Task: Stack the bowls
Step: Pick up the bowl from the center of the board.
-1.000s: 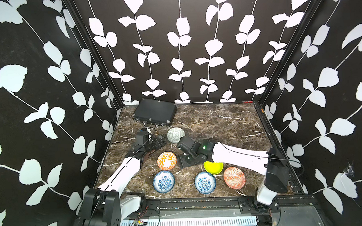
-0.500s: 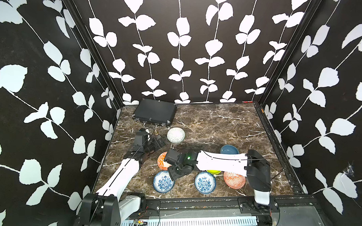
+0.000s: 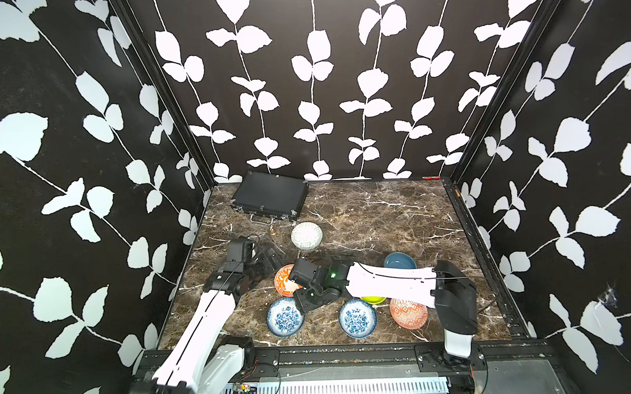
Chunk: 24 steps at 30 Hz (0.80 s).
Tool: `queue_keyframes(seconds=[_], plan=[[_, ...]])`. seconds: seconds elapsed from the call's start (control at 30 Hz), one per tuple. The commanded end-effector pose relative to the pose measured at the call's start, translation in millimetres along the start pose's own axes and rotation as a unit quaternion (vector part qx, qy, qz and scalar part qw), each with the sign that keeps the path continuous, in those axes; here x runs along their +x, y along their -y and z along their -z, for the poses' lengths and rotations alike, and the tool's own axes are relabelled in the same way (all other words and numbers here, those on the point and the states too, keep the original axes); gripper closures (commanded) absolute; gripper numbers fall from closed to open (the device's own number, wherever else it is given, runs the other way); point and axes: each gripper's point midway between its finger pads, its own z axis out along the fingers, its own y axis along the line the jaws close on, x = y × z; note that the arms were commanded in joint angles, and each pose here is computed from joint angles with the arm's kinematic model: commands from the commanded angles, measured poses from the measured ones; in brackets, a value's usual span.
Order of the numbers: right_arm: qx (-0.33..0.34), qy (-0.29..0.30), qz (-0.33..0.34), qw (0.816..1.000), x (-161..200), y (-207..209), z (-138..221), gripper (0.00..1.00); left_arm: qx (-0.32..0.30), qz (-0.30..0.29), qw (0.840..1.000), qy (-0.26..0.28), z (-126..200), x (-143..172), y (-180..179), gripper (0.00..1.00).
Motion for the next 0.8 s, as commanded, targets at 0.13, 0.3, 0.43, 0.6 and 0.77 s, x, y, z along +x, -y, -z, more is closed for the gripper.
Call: queue_keyframes(seconds=[0.13, 0.3, 0.43, 0.6, 0.77], plan=[[-0.01, 0.063, -0.029, 0.998, -19.3, 40.7, 49.3, 0.39, -0.027, -0.019, 0.996, -0.087, 42.6, 72.1, -20.4, 0.16], [-0.014, 0.071, -0.031, 0.997, -23.3, 53.1, 55.3, 0.39, -0.063, -0.042, 0.988, -0.136, 64.9, 107.0, -45.1, 0.21], [-0.028, 0.074, -0.026, 0.997, -27.2, 48.7, 56.6, 0.39, -0.09, -0.048, 0.984, -0.145, 82.8, 118.4, -60.4, 0.18], [-0.045, 0.078, -0.021, 0.996, -32.4, 40.4, 57.6, 0.4, -0.13, -0.044, 0.976, -0.171, 80.4, 121.3, -69.2, 0.18], [-0.048, 0.084, -0.02, 0.995, -33.7, 39.7, 59.7, 0.4, -0.159, -0.048, 0.969, -0.183, 62.2, 117.2, -70.0, 0.21]])
